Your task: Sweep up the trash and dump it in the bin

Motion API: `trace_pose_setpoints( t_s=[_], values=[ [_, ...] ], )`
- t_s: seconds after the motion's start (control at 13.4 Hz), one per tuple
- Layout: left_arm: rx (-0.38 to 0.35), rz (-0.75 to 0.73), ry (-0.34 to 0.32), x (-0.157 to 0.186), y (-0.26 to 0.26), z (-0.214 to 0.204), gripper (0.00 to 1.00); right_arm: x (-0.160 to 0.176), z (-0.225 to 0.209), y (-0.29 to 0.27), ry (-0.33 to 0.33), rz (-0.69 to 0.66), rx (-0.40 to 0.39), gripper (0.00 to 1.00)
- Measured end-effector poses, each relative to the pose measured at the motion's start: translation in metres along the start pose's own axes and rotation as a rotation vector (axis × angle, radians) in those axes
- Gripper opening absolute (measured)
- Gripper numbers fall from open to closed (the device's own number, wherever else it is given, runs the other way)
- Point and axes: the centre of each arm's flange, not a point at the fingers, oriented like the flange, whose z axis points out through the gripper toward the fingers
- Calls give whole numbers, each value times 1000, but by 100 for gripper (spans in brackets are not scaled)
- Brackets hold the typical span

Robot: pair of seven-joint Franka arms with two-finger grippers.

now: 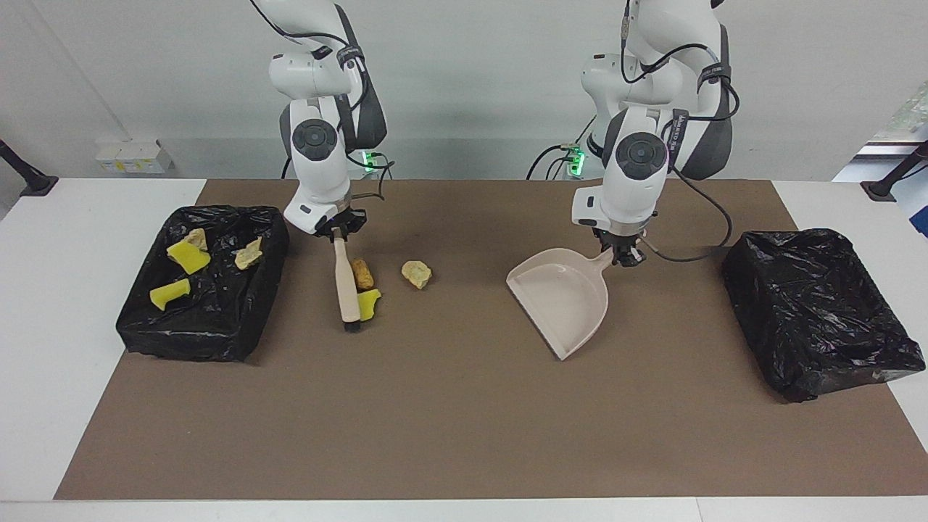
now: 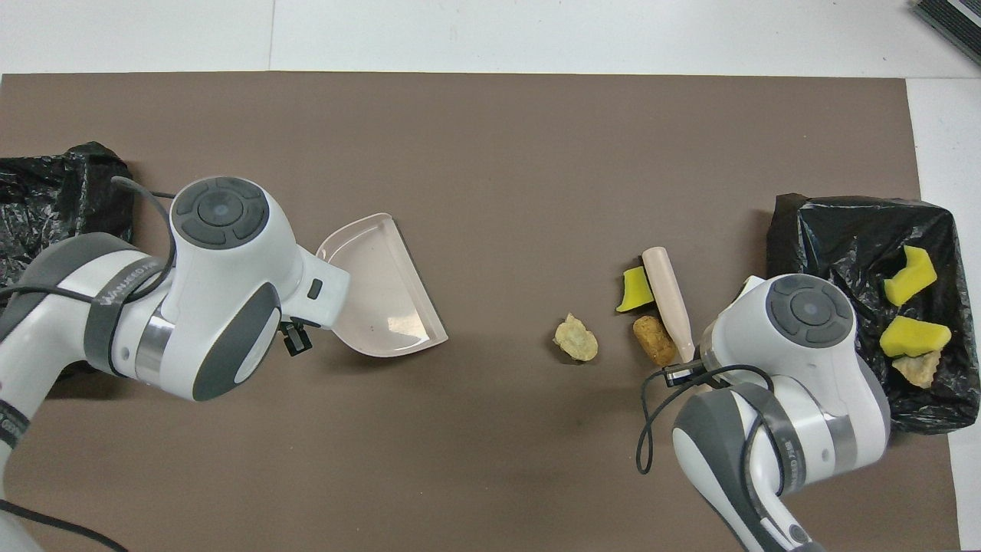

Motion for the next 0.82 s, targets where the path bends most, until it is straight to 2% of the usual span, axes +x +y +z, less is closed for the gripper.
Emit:
trace_pose_setpoints(
  t_s=[0.3, 0.52, 0.82],
  values=[
    [46, 128, 32, 17, 28, 9, 33, -1, -2, -20, 2, 162, 73, 26],
    [64, 171, 48, 34, 36, 25, 33, -6, -8, -73, 16, 251, 113, 26],
    [66, 185, 51, 38, 35, 31, 33, -8, -20, -133, 14, 350, 191, 26]
  ],
)
